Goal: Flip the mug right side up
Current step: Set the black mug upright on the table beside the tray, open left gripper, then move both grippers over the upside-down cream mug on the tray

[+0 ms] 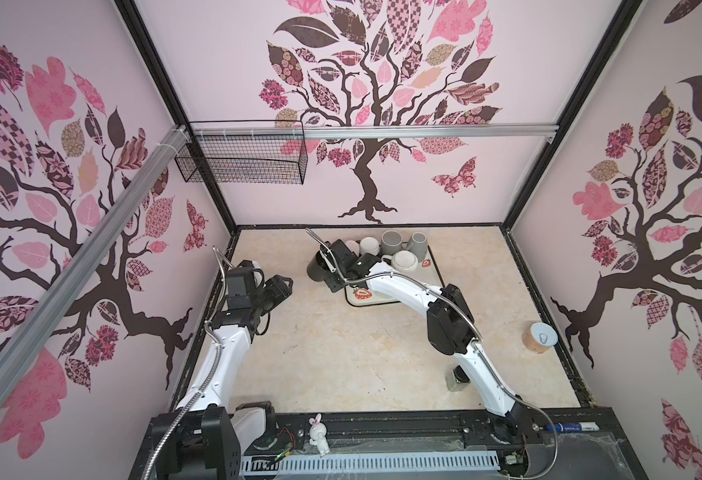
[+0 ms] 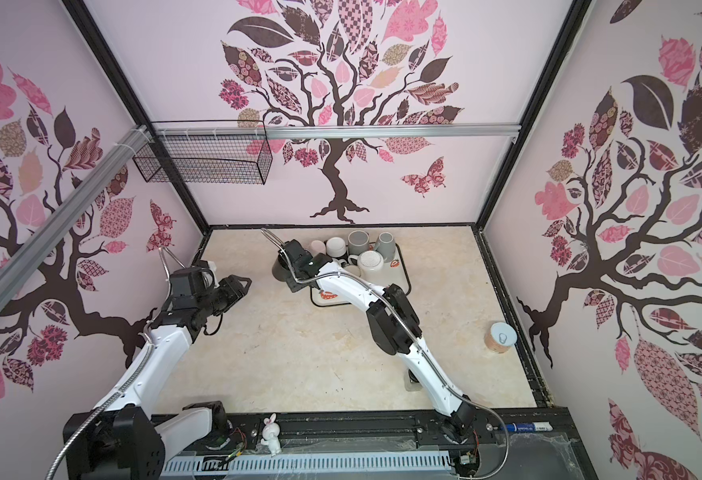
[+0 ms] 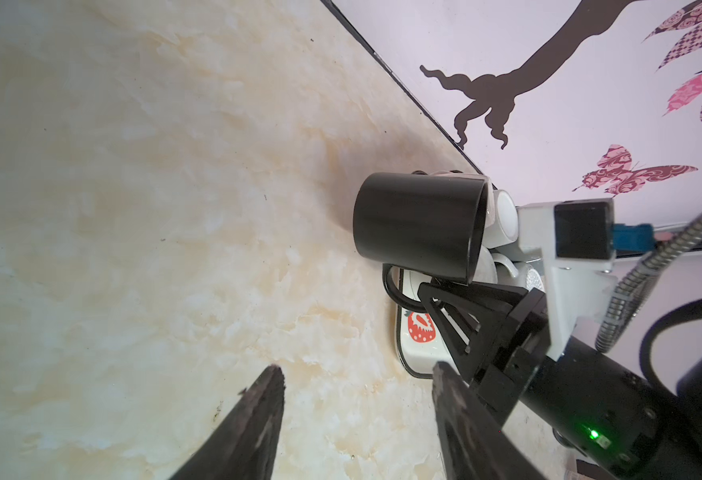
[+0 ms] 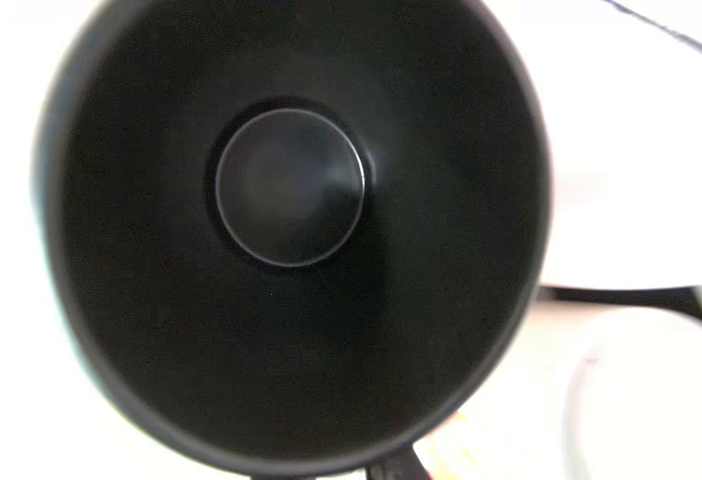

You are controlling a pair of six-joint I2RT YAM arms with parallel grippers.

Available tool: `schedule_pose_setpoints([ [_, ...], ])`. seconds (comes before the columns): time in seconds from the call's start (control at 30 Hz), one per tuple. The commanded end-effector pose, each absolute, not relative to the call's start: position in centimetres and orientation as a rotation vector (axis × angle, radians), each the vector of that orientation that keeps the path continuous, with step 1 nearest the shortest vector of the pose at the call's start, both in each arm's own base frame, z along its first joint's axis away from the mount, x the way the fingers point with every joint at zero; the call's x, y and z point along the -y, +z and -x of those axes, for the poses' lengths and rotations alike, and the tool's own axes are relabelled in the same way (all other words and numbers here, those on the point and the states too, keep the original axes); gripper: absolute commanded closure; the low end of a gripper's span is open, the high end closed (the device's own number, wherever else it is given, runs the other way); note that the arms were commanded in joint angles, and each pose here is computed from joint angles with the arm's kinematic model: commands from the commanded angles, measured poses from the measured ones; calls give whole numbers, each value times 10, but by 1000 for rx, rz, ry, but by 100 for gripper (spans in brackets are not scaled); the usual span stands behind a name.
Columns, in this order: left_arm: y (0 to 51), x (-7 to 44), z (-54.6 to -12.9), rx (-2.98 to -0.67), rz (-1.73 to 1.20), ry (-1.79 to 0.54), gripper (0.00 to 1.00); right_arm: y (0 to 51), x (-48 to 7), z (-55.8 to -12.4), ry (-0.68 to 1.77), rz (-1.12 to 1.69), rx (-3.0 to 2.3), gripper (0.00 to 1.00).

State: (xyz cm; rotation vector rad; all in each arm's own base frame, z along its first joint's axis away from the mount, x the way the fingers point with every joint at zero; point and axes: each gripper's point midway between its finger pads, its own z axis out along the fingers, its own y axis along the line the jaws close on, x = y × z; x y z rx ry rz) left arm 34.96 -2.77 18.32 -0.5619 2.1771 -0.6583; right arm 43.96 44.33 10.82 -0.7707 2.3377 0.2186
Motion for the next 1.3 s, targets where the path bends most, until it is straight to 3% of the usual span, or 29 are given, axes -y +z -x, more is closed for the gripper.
schedule_pose_setpoints([
  [0.0,198,28,-350,-2181,496,-633,41,124,-436,-452,65,838,-2264,100],
  [0.27,193,23,-345,-2206,486,-581,40,82,-447,-438,97,954,-2324,100],
  [0.47,190,24,-346,-2205,484,-591,41,73,-448,-432,98,930,-2360,80],
  [0.77,191,24,-344,-2199,470,-584,40,114,-460,-430,182,904,-2292,61],
  [0.97,197,26,-341,-2186,429,-589,41,161,-455,-421,234,877,-2255,58],
  [1.13,202,50,-337,-2218,335,-647,45,209,-434,-414,387,805,-2233,49],
  [1.27,205,93,-330,-2251,190,-693,47,210,-385,-424,352,723,-2301,43],
])
